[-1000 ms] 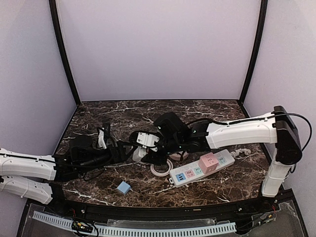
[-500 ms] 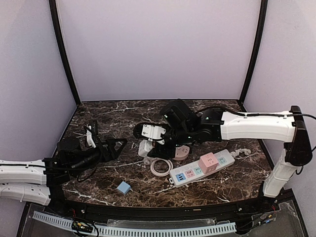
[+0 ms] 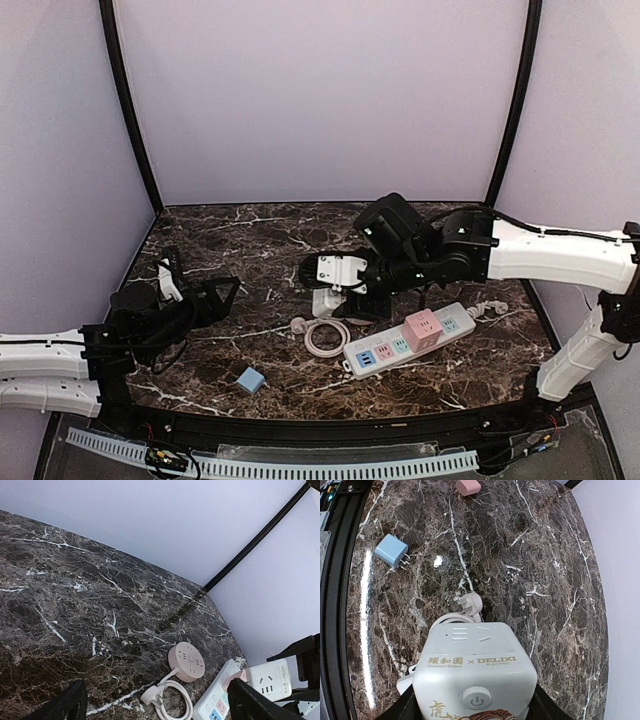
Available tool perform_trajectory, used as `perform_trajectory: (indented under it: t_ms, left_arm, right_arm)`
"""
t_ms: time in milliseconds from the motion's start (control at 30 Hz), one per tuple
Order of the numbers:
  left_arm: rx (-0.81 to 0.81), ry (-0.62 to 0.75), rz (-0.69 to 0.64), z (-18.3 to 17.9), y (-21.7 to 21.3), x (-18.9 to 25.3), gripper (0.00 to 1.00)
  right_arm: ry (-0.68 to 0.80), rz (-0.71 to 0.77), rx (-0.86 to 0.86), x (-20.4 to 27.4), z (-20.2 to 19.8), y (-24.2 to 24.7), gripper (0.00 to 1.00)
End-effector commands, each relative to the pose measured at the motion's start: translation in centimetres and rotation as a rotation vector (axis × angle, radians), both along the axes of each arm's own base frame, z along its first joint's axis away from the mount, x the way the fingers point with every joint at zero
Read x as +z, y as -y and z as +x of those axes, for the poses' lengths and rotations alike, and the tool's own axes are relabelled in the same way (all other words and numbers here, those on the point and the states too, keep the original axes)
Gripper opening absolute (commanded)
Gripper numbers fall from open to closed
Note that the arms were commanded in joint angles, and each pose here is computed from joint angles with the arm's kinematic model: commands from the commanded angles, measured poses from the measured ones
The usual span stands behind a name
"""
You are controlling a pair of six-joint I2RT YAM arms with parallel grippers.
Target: Insert the plug
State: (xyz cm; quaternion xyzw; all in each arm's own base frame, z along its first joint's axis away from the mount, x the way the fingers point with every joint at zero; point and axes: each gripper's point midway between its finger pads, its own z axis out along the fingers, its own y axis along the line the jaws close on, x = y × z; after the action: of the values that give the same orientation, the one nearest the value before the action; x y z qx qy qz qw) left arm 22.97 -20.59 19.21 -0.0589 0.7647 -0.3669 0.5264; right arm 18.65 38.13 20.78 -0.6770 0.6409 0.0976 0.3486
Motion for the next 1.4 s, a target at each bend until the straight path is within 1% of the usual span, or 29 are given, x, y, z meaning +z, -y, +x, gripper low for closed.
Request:
perform_trajectory:
  t_ms: [0, 233, 367, 567, 767, 967, 1167, 1367]
  left_arm:
    - [0.019, -0.021, 0.053, 0.2, -0.3, -1.5, 0.97]
    - [0.015, -0.013, 0.048, 0.1, -0.3, -1.3, 0.96]
    - [0.008, -0.008, 0.042, -0.1, -0.3, -1.3, 0.96]
    - [0.000, -0.005, 0.039, -0.1, -0.2, -1.2, 0.95]
    - [-0.005, 0.000, 0.035, -0.2, -0.1, -1.2, 0.95]
    - [-0.013, 0.005, 0.030, -0.2, 0.0, -1.1, 0.95]
    - [-0.018, 0.012, 0.024, -0.3, 0.0, -1.0, 0.95]
    - [-0.019, 0.011, 0.023, -0.3, 0.0, -1.0, 0.95]
  right_arm:
    - [0.028, -0.074, 0.069, -0.7, -1.3, 1.7, 0.00]
    - [0.065, -0.132, 0.212, -1.1, -3.9, 3.5, 0.00]
    - [0.016, -0.188, 0.266, -1.8, -5.2, 4.6, 0.00]
    - [-0.005, -0.291, 0.316, -3.5, -5.9, 6.4, 0.00]
    - [0.019, -0.335, 0.362, -4.7, -6.1, 7.7, 0.00]
    - [0.026, -0.379, 0.329, -5.7, -4.3, 8.7, 0.00]
    - [0.009, -0.357, 0.338, -5.4, -3.5, 8.7, 0.00]
    - [-0.117, -0.281, 0.177, -4.9, -2.1, 7.5, 0.00]
